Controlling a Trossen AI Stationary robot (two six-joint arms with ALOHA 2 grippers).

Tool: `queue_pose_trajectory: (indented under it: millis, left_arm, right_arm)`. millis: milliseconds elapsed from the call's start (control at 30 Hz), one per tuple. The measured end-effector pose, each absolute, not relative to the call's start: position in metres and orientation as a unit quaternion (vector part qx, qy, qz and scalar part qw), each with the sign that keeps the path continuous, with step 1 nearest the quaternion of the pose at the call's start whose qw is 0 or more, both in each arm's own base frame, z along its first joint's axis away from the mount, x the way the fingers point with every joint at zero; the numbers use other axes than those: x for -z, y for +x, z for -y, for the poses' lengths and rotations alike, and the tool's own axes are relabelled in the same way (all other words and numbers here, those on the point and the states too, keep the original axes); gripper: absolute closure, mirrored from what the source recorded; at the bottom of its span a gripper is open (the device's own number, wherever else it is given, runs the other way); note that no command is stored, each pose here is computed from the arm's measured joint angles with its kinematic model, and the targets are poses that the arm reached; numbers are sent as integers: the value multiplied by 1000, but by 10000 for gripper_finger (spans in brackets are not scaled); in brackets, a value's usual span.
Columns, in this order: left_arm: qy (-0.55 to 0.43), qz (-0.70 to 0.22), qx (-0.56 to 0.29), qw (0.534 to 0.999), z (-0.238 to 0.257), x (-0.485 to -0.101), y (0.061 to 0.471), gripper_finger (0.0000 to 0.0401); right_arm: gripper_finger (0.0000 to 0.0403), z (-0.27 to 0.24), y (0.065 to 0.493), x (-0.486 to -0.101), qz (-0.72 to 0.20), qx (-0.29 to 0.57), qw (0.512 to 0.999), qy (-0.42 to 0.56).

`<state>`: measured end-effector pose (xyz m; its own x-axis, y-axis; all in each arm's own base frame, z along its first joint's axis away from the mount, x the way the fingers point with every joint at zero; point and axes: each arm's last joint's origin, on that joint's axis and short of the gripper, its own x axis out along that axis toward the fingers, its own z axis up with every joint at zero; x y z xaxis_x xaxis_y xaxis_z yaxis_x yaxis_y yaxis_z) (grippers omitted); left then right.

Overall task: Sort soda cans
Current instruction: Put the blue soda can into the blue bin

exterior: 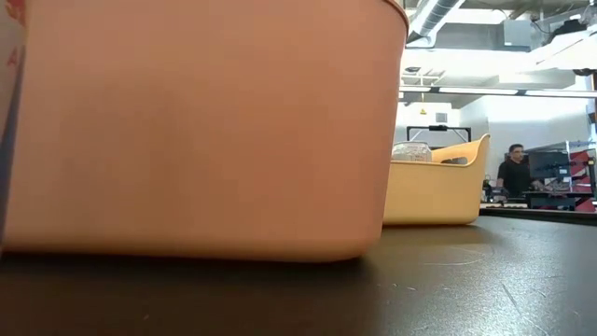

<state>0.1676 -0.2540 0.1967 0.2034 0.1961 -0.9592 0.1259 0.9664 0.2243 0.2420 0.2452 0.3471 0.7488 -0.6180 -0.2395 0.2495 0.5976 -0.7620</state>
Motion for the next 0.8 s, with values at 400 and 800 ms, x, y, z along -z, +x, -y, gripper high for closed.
queue_pose_trajectory:
  millis: [400, 800]
  left_arm:
    - [110, -590, 9, 800, 230, -145, 186, 17]
    - [70, -578, -7, 813, 226, -144, 198, 60]
  right_arm:
    - [35, -247, 240, -347, -246, 250, 860, -372]
    - [35, -247, 240, -347, -246, 250, 859, -372]
